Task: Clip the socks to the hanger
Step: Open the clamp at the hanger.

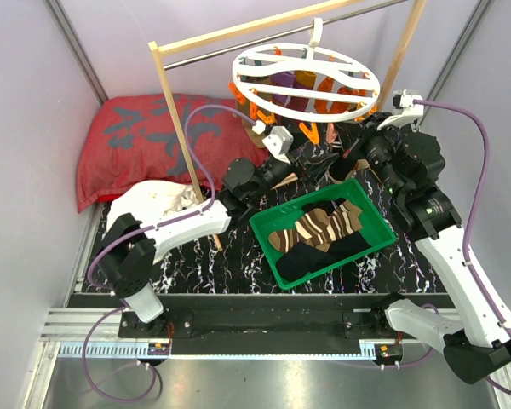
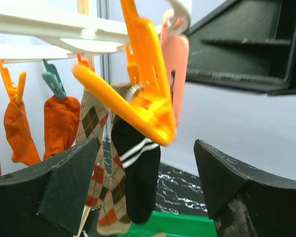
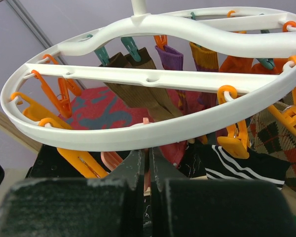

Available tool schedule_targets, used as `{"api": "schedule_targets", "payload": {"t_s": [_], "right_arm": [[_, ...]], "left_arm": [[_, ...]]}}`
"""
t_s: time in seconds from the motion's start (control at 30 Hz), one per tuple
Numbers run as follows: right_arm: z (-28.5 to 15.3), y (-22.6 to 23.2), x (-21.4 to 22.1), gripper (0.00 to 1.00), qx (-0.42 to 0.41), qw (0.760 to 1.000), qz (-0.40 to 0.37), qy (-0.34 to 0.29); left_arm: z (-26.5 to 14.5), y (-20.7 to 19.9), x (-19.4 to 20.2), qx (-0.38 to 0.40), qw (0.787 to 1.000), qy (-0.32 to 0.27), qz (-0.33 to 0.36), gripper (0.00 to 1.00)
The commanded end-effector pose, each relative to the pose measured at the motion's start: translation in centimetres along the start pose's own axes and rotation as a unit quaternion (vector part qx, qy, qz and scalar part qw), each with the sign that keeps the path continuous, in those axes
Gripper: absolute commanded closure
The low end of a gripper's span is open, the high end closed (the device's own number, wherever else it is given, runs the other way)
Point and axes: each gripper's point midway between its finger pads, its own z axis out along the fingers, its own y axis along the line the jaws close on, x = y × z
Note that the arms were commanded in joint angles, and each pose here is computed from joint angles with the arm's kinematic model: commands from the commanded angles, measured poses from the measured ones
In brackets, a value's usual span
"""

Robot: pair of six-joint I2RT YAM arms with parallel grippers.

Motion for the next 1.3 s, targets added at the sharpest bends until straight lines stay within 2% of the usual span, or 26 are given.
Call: {"api": "schedule_targets", "payload": {"t_s": [0.0,0.13,0.23,0.27,0.33,0.37,0.47,0.5,0.53,0.57,0.63,0.7,0.8,1.0,1.27], "right_arm": [[-0.4,0.6,-0.7,1.0,-0.008,1.0,0.012,-0.015],[-0.4,0.6,-0.7,1.0,-0.009,1.0,0.014,-0.016],[-0.5,0.6,-0.7,1.0,-0.01,1.0,0.016,-0.016],[-0.5,0.5,-0.7,1.0,-0.008,1.0,0.016,-0.017],[-0.5,0.6,-0.5,1.0,-0.01,1.0,0.018,-0.014],[-0.5,0.5,-0.3,1.0,-0.009,1.0,0.019,-0.012],[-0.6,0.5,-0.2,0.98,-0.01,1.0,0.018,-0.011],[-0.6,0.5,-0.2,0.97,-0.01,1.0,0.019,-0.012],[-0.7,0.5,-0.3,0.93,-0.01,1.0,0.019,-0.013],[-0.7,0.5,-0.2,0.82,-0.011,1.0,0.019,-0.012],[-1.0,0.6,-0.5,0.68,-0.011,1.0,0.02,-0.017],[-1.2,0.5,-0.8,0.57,-0.01,0.999,0.021,-0.024],[-1.6,0.6,-1.2,0.47,-0.01,0.999,0.017,-0.032],[-1.8,1.3,-1.4,0.32,-0.033,0.999,-0.004,-0.03],[-0.6,2.1,-1.1,0.32,-0.057,0.998,-0.018,-0.021]], "left_arm": [[1.5,0.1,-5.2,-0.012,0.996,-0.09,0.011,0.2],[1.8,0.0,-5.9,-0.015,0.994,-0.107,0.008,0.29],[1.8,-0.3,-6.3,-0.012,0.993,-0.115,0.005,0.4],[1.9,-0.5,-6.3,-0.011,0.993,-0.116,0.006,0.47],[1.9,-0.4,-6.3,-0.014,0.993,-0.115,0.006,0.54],[1.9,-0.5,-6.2,-0.013,0.993,-0.114,0.007,0.61],[1.8,-0.6,-6.2,-0.014,0.993,-0.115,0.007,0.72],[1.7,-0.7,-6.1,-0.015,0.993,-0.116,0.006,0.81],[1.7,-0.9,-6.0,-0.014,0.993,-0.116,0.007,0.85],[1.6,-1.1,-6.1,-0.013,0.993,-0.115,0.01,0.89],[1.6,-1.3,-5.7,-0.015,0.994,-0.109,0.016,0.97],[1.5,-1.3,-5.3,-0.017,0.995,-0.101,0.015,1.0],[1.4,-1.2,-4.8,-0.021,0.995,-0.093,0.014,1.0],[1.4,-1.0,-3.9,-0.024,0.997,-0.078,0.011,1.0],[1.3,-1.3,-3.8,-0.018,0.997,-0.069,0.009,1.0]]}}
